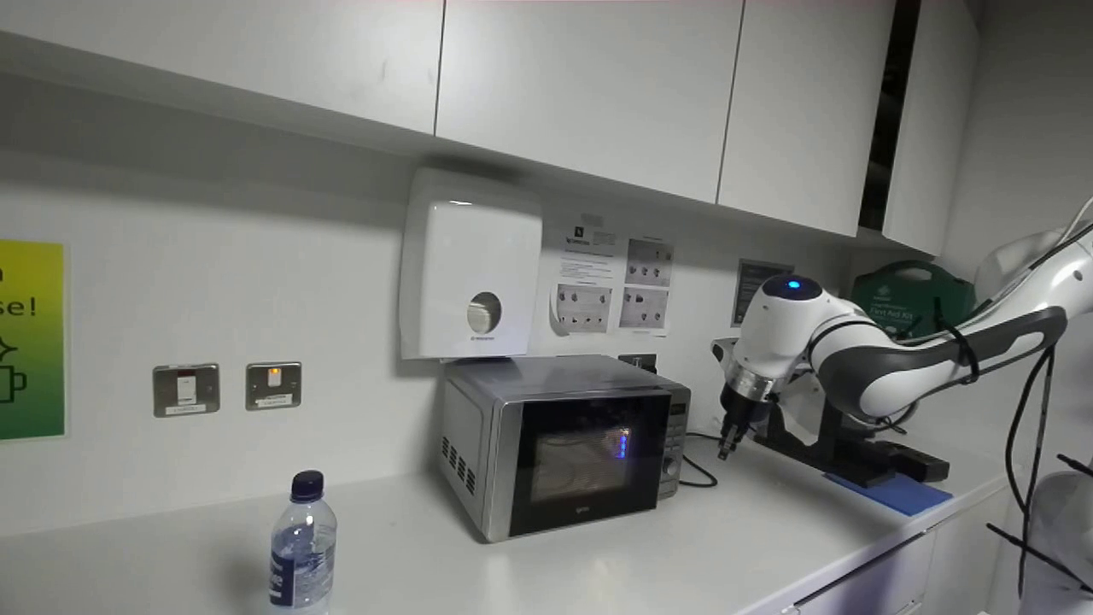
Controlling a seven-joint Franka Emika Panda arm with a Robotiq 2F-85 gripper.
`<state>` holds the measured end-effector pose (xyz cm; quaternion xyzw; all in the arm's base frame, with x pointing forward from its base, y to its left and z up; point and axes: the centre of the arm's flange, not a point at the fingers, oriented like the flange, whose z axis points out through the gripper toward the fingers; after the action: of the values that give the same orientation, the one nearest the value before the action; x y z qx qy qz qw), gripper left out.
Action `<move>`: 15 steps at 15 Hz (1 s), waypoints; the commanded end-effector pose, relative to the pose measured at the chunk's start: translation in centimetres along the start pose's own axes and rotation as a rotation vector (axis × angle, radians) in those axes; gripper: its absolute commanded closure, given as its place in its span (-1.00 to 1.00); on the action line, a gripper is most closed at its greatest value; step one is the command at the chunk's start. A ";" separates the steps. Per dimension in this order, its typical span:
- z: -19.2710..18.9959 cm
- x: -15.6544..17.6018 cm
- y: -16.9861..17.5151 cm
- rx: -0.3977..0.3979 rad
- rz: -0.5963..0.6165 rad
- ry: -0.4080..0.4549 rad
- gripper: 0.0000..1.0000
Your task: Open the microwave door.
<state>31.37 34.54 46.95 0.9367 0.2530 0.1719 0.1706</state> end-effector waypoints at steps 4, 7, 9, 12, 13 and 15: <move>-3.7 0.2 1.2 -0.040 0.018 -0.051 1.00; -4.5 0.5 1.5 -0.031 0.042 -0.054 1.00; -4.9 0.7 1.6 -0.025 0.052 -0.052 1.00; -5.5 1.0 1.6 -0.021 0.063 -0.049 1.00; -5.7 1.1 1.7 -0.020 0.066 -0.050 1.00; -5.8 1.1 1.7 -0.020 0.071 -0.055 1.00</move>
<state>30.98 35.24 51.63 0.9433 0.2261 0.1623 0.1808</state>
